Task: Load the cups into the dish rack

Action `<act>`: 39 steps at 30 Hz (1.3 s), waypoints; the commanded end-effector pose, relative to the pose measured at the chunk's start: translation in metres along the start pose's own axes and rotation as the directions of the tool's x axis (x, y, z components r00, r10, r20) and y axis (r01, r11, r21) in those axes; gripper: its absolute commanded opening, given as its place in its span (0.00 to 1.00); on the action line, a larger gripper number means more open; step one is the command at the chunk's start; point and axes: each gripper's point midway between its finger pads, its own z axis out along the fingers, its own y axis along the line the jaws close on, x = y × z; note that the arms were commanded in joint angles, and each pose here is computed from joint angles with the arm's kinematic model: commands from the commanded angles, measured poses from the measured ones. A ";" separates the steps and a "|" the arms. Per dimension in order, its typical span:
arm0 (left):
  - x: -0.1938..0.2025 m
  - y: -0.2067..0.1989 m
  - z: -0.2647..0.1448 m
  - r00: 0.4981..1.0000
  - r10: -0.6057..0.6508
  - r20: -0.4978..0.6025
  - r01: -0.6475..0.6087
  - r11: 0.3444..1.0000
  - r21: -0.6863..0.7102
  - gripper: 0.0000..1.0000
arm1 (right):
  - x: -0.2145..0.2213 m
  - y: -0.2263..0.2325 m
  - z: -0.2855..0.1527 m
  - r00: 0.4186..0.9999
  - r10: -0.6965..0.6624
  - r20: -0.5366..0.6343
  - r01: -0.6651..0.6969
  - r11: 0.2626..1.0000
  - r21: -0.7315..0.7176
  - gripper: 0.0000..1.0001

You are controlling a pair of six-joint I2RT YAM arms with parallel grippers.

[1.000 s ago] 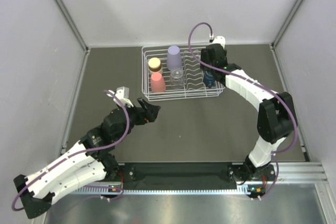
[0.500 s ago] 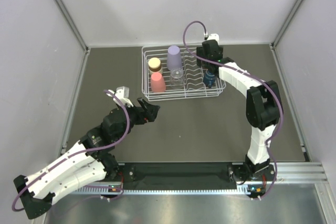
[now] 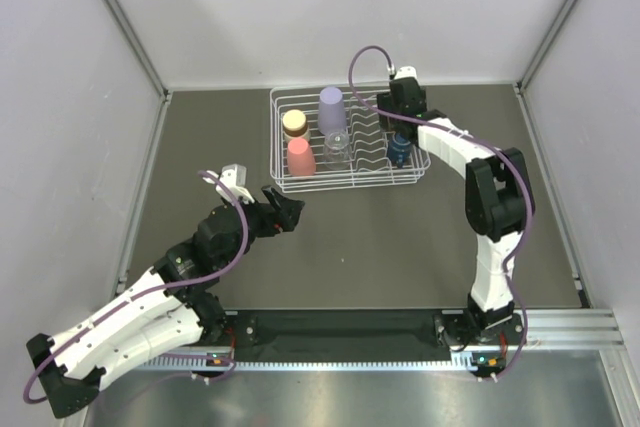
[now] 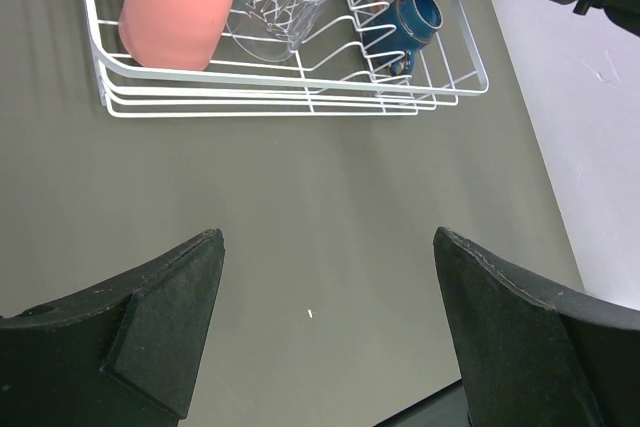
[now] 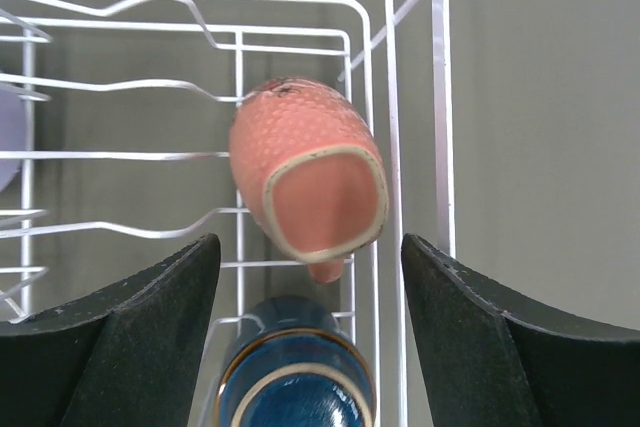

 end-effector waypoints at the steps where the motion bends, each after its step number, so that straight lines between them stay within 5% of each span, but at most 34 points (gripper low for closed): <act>1: -0.008 -0.004 0.001 0.999 -0.006 0.034 0.005 1.000 0.018 0.91 | -0.037 -0.007 0.006 0.996 0.025 0.091 -0.024 1.000 -0.011 0.72; 16: -0.006 0.000 0.004 1.000 -0.001 0.026 0.001 1.000 0.005 0.91 | -0.041 -0.009 0.030 0.995 0.011 0.101 -0.010 1.000 -0.018 0.62; 22: -0.004 0.001 0.005 1.000 -0.001 0.018 0.001 1.000 0.002 0.91 | -0.042 -0.008 0.032 0.995 -0.002 0.097 0.004 1.000 -0.022 0.49; 30: -0.002 0.002 0.006 1.000 -0.007 0.011 0.006 1.000 0.004 0.91 | -0.048 -0.012 0.031 0.998 -0.014 0.064 0.014 1.000 -0.006 0.02; 39: 0.000 0.001 0.008 1.000 -0.013 -0.001 0.013 1.000 0.012 0.91 | -0.058 -0.017 0.019 1.000 0.006 0.005 -0.006 1.000 0.014 0.00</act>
